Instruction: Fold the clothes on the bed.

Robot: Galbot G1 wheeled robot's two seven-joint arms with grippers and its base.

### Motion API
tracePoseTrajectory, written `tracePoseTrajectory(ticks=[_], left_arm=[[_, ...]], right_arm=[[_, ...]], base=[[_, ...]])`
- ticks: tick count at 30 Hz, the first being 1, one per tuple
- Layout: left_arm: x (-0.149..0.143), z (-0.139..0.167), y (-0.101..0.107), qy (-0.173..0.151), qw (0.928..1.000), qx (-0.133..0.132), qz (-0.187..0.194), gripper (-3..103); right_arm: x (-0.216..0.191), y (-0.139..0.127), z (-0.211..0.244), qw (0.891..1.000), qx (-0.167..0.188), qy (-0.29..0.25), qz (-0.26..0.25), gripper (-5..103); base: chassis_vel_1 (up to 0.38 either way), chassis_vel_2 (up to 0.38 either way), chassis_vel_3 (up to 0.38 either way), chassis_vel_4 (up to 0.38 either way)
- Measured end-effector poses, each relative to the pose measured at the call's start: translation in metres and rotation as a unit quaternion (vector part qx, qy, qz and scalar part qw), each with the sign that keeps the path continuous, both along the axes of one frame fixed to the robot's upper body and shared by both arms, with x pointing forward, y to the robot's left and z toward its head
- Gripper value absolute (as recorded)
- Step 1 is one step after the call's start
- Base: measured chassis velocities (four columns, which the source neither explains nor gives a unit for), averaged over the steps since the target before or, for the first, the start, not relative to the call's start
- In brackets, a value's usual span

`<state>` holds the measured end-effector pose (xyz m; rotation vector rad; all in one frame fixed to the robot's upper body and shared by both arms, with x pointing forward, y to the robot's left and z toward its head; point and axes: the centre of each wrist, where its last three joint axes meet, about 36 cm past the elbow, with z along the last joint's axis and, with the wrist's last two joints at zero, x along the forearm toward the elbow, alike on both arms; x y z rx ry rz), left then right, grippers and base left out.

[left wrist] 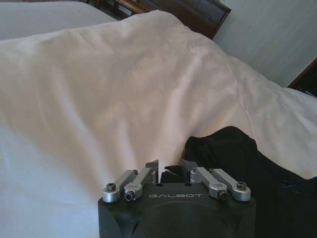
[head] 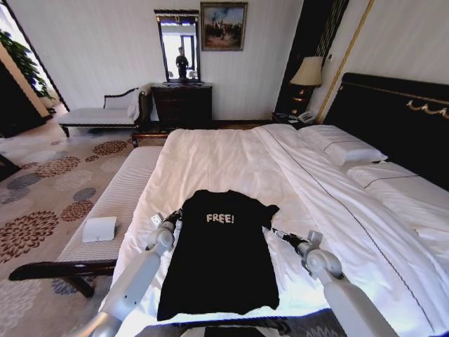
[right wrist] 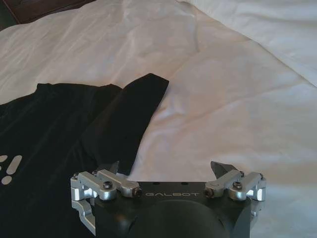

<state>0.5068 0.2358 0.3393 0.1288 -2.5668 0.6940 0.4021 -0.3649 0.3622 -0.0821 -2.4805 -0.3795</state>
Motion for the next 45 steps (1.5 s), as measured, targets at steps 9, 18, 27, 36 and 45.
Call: tracePoseTrajectory(ticks=[9, 18, 27, 36, 45], left_arm=[[0.007, 0.0, -0.005, 0.006, 0.9999, -0.014, 0.003, 3], [0.0, 0.002, -0.003, 0.002, 0.9998, -0.017, 0.01, 0], [0.007, 0.022, 0.025, -0.032, 0.9986, -0.012, 0.041, 0], [0.023, 0.045, 0.05, -0.056, 0.9966, -0.009, 0.06, 0], [0.003, 0.027, 0.056, -0.037, 0.9975, -0.003, 0.061, 0]], right_arm=[[0.001, -0.002, 0.007, 1.0, 0.0, -0.006, 0.0, 100], [-0.001, 0.001, 0.006, 1.0, 0.002, -0.006, 0.001, 100], [-0.003, 0.002, 0.004, 1.0, 0.002, -0.004, 0.001, 100], [-0.004, 0.006, 0.004, 1.0, 0.008, -0.006, 0.003, 100], [-0.004, 0.006, 0.005, 1.0, 0.007, -0.007, 0.002, 100]], base=[[0.0, 0.0, 0.0, 0.0], [0.0, 0.0, 0.0, 0.0], [0.0, 0.0, 0.0, 0.0], [0.0, 0.0, 0.0, 0.0], [0.0, 0.0, 0.0, 0.0]])
